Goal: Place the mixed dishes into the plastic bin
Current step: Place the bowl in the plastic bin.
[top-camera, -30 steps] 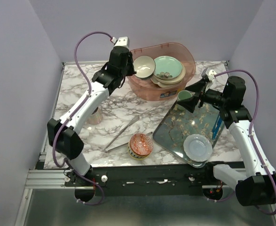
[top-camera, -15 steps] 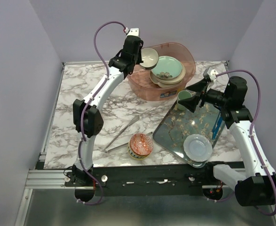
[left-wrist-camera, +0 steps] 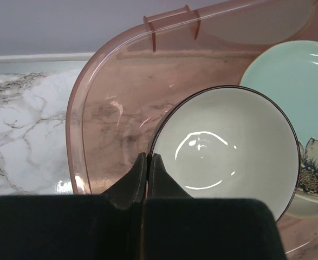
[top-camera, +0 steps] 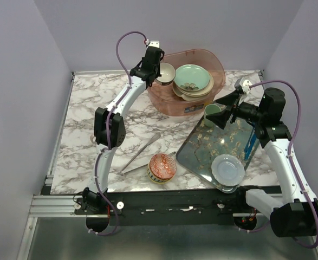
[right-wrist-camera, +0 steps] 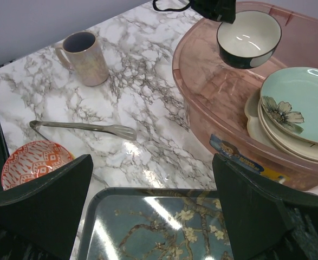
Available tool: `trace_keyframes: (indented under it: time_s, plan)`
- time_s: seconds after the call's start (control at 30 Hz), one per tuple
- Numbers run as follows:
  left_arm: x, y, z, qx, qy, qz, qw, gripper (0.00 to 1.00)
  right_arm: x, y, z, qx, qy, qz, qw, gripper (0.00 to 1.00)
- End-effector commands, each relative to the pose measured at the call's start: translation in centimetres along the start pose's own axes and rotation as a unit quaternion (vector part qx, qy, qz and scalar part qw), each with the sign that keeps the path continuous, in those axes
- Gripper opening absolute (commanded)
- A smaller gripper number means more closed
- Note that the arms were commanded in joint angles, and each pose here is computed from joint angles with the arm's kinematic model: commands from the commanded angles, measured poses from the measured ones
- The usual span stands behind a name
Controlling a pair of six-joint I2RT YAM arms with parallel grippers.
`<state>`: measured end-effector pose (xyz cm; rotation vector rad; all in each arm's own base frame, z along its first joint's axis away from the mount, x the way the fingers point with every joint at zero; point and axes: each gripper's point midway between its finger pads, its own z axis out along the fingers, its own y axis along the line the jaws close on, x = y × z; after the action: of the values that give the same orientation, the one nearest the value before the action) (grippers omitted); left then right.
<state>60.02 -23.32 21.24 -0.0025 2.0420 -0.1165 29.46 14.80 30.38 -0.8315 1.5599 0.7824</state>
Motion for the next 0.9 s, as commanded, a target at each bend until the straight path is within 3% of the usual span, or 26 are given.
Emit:
trace_keyframes:
  time_s: [0.0, 0.87]
  plan:
    - [-3.1, 0.6, 0.6, -0.011, -0.052, -0.005, 0.999, 0.0, 0.1, -0.1, -0.1, -0.001, -0.002, 0.0, 1.0, 1.0]
    - [2.1, 1.4, 5.6, -0.021, -0.024, 0.039, 0.999, 0.0, 0.0, -0.4, -0.6, 0.005, -0.005, 0.0, 1.0, 1.0]
